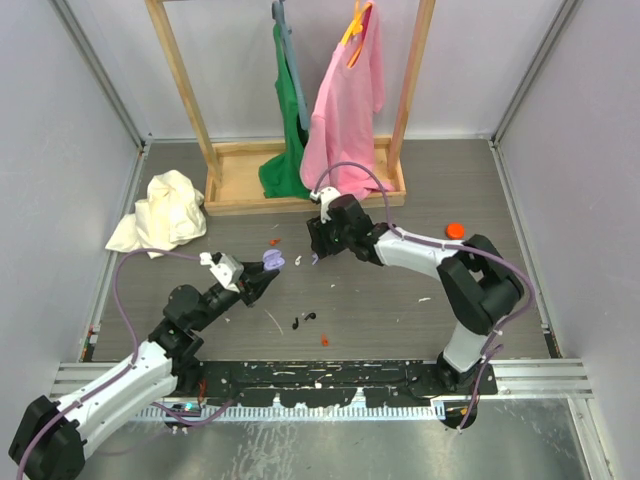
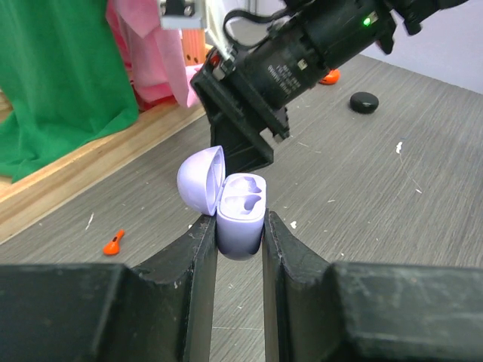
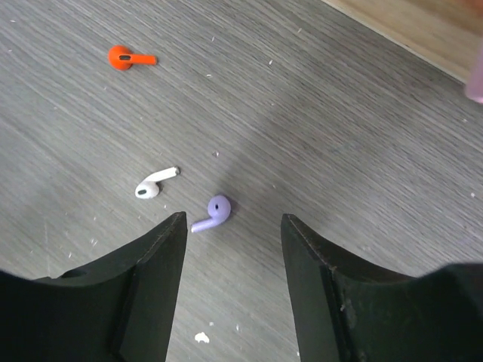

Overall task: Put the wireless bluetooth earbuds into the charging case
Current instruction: Pick up the earbud from the center of the board.

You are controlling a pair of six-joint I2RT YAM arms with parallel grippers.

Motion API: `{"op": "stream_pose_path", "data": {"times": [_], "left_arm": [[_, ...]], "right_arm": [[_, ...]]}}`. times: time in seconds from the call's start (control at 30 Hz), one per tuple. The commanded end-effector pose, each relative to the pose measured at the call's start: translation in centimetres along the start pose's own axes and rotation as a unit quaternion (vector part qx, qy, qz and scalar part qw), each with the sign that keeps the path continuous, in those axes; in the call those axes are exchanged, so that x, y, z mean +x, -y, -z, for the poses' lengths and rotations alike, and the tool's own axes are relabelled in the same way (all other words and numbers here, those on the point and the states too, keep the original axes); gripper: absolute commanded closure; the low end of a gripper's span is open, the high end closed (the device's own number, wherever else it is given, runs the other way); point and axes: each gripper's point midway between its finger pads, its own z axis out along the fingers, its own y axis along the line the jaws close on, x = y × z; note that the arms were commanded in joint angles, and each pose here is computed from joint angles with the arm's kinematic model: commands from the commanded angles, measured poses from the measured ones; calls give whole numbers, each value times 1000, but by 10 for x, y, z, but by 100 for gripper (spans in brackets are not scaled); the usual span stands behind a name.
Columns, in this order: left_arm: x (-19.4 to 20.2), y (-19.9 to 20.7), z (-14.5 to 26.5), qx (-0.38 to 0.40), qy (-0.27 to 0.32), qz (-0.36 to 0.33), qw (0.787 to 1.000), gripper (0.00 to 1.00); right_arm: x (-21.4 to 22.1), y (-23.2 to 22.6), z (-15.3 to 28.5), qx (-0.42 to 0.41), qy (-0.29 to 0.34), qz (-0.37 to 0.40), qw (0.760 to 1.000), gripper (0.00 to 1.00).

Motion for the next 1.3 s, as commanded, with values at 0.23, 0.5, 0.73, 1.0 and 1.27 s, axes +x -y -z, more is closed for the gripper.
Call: {"op": "stream_pose_path", "data": {"times": [0.23, 0.5, 0.73, 1.0, 1.27], "left_arm": [[-12, -9, 1, -27, 23, -13, 999, 100], [-11, -8, -1, -22, 18, -11, 1000, 100], [-11, -8, 0, -23, 19, -11, 999, 100], [-10, -8, 0, -22, 18, -10, 1000, 100], [-8, -6, -2, -15, 12, -7, 1000, 100]], "right_arm": [[6, -12, -43, 19, -52, 31, 998, 49], [25, -9, -48, 36, -85, 44, 995, 59], [32, -10, -41, 42, -112, 55, 991, 64], [35, -4, -27, 58, -131, 65, 988, 78], [48, 4, 0, 79, -166, 65, 981, 81]]}}
